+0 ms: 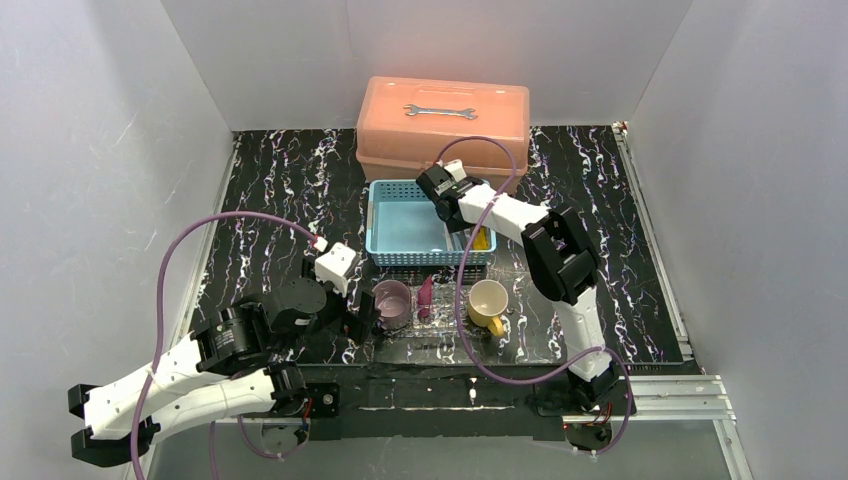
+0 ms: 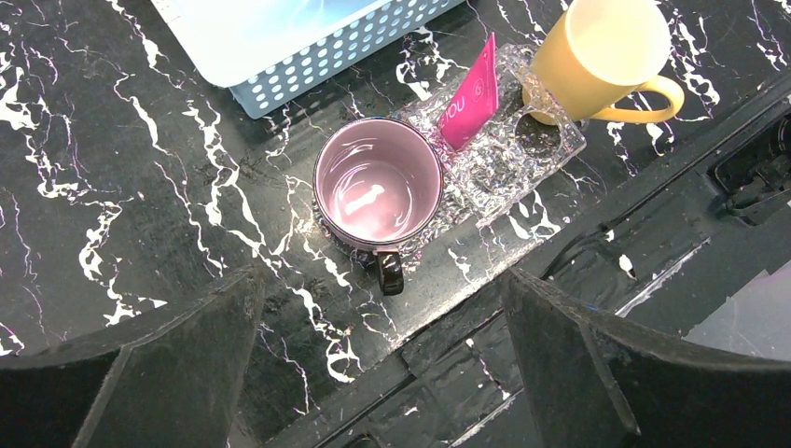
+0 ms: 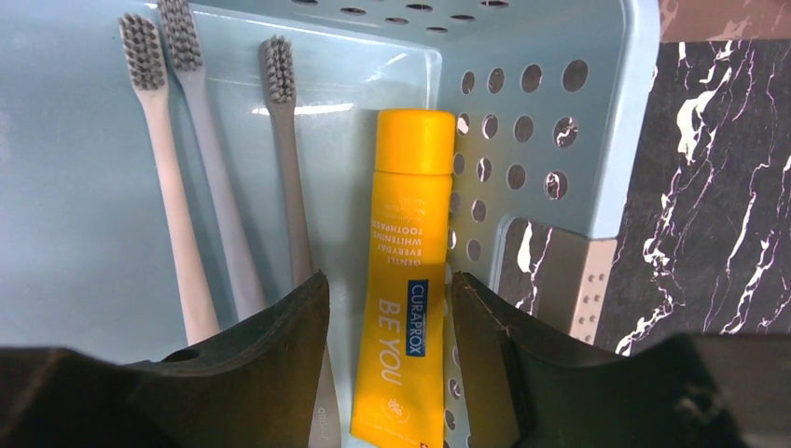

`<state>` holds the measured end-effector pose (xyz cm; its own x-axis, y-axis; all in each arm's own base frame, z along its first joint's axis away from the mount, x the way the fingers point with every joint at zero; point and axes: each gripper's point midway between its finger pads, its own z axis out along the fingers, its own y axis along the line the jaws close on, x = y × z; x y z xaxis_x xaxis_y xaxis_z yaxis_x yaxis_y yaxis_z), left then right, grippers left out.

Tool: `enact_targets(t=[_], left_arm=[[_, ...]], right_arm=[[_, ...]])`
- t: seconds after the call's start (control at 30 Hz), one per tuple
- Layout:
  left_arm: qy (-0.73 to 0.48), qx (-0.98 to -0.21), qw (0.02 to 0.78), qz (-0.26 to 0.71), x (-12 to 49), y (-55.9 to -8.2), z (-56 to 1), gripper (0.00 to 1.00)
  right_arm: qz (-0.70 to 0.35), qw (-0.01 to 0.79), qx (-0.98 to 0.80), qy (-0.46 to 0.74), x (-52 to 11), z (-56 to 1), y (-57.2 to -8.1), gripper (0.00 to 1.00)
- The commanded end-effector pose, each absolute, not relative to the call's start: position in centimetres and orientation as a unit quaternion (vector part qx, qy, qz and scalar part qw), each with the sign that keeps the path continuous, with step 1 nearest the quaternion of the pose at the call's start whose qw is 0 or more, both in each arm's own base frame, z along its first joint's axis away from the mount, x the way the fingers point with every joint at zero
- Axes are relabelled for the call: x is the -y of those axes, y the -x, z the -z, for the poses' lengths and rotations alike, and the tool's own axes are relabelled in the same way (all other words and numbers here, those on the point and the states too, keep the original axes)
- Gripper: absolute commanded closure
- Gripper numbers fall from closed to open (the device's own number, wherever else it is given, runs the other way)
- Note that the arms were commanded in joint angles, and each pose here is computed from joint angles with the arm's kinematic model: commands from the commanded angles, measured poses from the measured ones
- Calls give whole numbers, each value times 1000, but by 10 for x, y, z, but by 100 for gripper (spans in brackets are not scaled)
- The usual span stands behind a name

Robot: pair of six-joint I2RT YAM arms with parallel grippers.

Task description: Prepare toiletry sets of a toothbrush and toothpaste on the tray

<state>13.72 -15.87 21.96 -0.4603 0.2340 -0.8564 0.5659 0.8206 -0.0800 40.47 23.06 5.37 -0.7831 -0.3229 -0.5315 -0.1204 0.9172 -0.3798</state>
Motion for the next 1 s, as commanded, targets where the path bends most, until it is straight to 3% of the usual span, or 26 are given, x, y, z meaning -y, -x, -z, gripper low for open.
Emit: enact_targets(t=[0.0,0.3,0.6,0.83,0.97], left_arm=[[-237,-840,456,171,155,-137,-214,2],[-239,-843,452,167,155,-137,-212,2],[-239,-844,452,161,154,-138,-211,2],[-240,-846,451,153,153,-139,-209,2],[-239,-846,452,152,152,-140,-209,2]], right_arm=[[173,319,-926,107,-230,-58,-417,42],[182,301,-929,114,-227,-40,-415,44],[162,287,-937,118,-232,-25,-410,59],[147,293,-938,115,-236,-30,-410,78],[137,308,-935,110,-239,-45,-413,81]])
